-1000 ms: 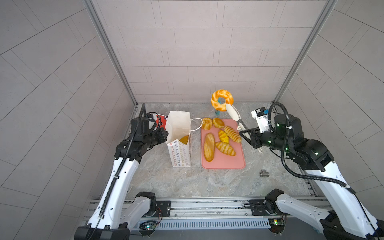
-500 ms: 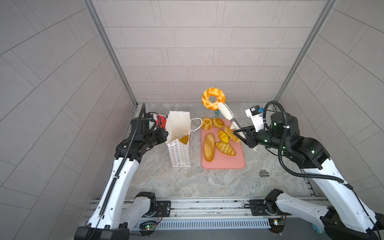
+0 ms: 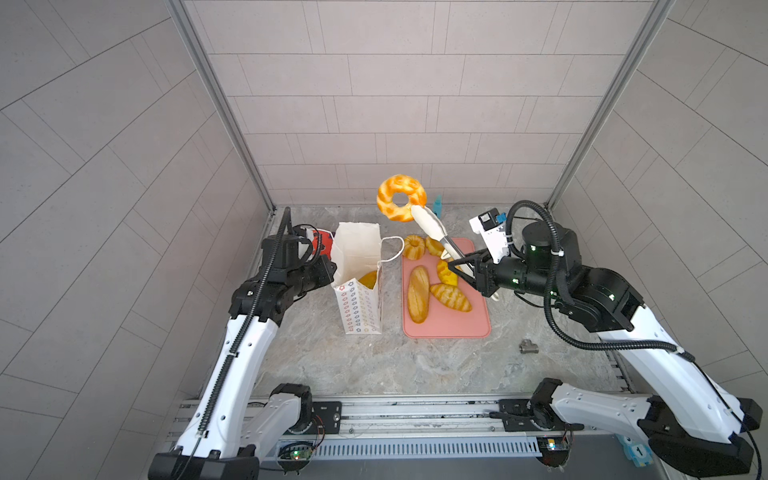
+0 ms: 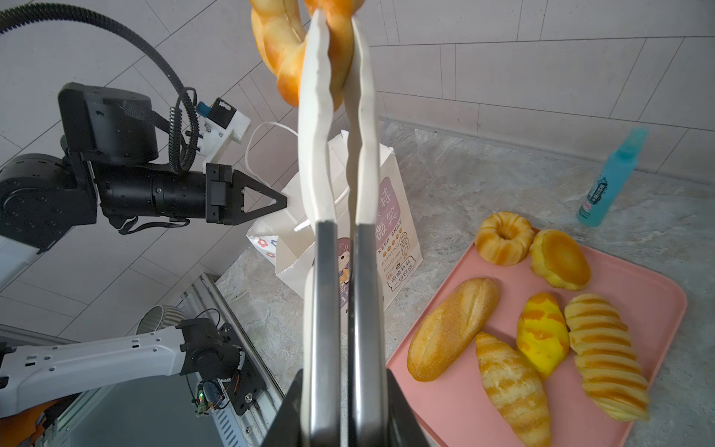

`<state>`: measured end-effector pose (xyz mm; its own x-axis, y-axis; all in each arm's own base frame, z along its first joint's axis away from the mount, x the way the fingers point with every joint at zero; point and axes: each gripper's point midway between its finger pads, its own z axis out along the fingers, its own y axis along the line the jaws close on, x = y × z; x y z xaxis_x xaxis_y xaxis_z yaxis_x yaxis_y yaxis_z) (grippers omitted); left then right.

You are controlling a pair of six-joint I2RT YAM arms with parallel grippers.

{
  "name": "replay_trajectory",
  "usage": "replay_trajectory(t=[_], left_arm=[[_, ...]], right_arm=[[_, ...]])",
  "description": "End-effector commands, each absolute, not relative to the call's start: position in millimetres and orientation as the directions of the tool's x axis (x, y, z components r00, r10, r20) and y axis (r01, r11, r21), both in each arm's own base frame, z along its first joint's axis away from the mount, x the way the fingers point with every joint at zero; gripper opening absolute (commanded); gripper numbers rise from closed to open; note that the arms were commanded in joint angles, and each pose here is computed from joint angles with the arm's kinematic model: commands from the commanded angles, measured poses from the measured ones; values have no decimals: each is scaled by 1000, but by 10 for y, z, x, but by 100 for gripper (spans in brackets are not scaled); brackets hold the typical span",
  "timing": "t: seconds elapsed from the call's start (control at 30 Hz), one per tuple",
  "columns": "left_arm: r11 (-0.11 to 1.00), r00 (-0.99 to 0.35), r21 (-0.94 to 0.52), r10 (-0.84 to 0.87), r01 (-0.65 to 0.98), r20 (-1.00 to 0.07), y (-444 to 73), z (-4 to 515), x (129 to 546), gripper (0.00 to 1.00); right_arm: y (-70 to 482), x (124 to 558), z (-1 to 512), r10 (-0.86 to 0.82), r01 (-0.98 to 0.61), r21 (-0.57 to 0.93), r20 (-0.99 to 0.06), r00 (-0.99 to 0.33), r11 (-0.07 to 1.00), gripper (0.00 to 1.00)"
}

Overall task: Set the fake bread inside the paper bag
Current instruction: 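Carry the ring donut in the tongs toward the paper bag opening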

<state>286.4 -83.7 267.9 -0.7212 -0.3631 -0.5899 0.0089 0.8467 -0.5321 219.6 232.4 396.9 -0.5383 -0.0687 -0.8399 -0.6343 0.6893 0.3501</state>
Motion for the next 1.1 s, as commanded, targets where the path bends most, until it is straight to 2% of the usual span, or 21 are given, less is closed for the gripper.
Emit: replay_trajectory(t=[0.0,1.07], left_arm=[[847,-710,-531,-367,12,-601,-819,2710,2864,12],[846,-710,-533,-369,11,-600,-820,2704,2871,12]], right_arm=[[2369,2235,4232,-42,-662,308,-889,-456,683,24],[2834,2334,3971,-206,-705,228,-856,-474,671,24]])
